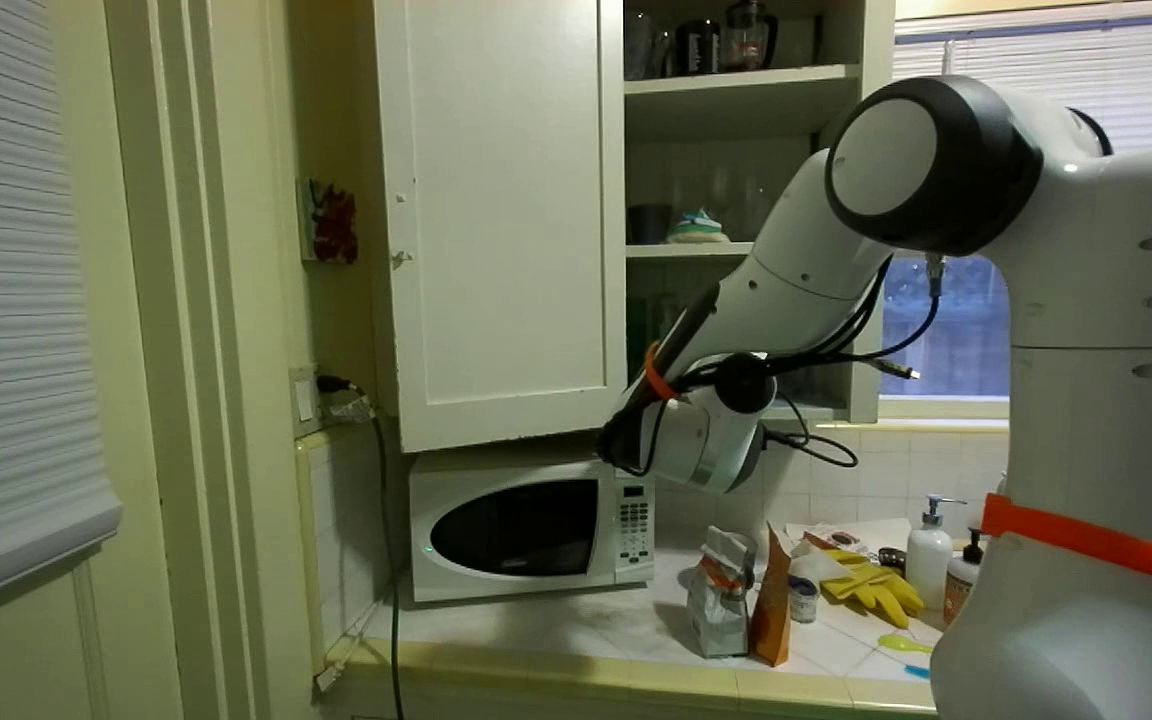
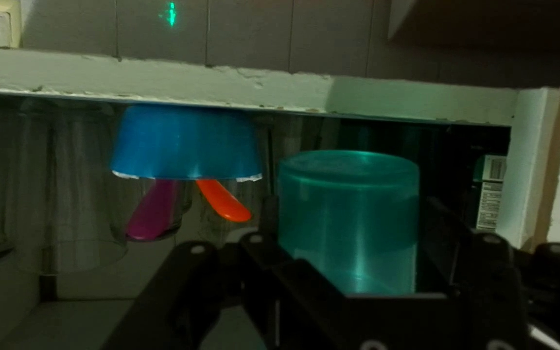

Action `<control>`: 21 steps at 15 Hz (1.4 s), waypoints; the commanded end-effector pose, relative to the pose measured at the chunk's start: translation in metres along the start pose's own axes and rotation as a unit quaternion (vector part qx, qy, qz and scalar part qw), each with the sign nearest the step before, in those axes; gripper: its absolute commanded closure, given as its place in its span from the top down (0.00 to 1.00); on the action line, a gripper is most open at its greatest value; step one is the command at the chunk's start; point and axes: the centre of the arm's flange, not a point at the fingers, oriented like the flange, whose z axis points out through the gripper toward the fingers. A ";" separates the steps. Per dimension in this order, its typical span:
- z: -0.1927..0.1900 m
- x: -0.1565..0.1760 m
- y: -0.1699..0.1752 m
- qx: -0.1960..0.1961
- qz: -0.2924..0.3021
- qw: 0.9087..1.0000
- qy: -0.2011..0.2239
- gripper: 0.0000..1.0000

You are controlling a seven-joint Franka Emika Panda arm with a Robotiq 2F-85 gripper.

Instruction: Move the cup to the shelf below it

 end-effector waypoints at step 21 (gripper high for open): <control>0.093 0.009 0.001 0.043 -0.015 0.999 -0.012 0.47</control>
